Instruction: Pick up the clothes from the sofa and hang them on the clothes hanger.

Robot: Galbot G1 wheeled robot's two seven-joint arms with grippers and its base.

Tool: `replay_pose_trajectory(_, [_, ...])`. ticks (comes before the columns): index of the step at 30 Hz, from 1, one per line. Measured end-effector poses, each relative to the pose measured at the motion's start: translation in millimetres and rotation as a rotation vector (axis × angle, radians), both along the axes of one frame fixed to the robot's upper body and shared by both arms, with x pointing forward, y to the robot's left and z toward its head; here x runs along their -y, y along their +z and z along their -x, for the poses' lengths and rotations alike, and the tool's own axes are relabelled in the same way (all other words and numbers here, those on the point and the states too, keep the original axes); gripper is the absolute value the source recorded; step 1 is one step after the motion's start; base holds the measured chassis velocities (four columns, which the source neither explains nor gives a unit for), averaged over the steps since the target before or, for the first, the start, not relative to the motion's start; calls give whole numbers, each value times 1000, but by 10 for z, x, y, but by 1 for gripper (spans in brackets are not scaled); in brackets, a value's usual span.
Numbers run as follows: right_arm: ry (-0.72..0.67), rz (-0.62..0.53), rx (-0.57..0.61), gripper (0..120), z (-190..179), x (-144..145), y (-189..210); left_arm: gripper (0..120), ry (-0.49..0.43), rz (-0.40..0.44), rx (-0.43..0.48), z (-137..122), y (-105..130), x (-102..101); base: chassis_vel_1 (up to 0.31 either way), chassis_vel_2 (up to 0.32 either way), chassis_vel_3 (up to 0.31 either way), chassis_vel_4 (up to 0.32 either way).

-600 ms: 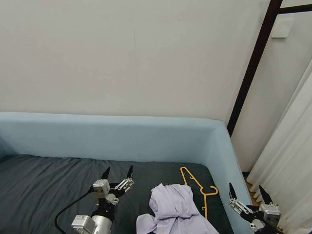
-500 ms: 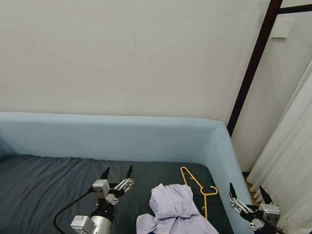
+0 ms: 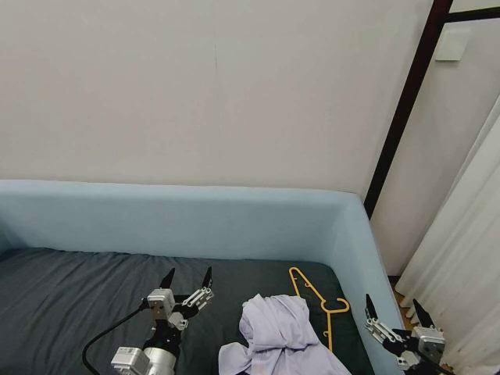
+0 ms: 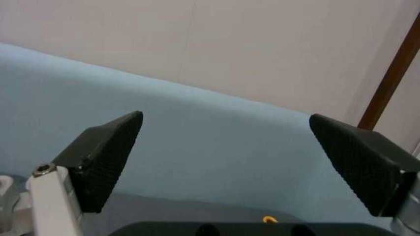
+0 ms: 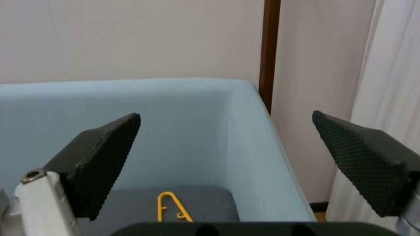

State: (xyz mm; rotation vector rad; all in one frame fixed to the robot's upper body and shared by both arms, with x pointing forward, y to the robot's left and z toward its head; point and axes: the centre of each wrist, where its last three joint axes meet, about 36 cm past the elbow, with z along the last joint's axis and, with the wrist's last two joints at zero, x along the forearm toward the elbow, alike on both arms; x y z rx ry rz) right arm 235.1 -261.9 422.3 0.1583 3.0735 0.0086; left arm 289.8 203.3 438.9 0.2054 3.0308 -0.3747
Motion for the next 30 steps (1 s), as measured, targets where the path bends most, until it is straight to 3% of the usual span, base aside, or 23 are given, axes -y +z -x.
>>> replay_pose_trajectory(13, [21, -17, -9, 100, -9, 25, -6, 100, -2, -12, 6, 9, 6, -31, 0, 0, 0, 0])
replay_pose_trajectory(21, [111, -110, -132, 100, -103, 217, 223, 100, -14, -45, 6, -42, -27, -89, 0, 0, 0, 0])
replay_pose_trajectory(30, [219, -255, -254, 100, -836, 509, 77, 100, 2, -79, -6, -11, -205, -216, 0, 0, 0, 0])
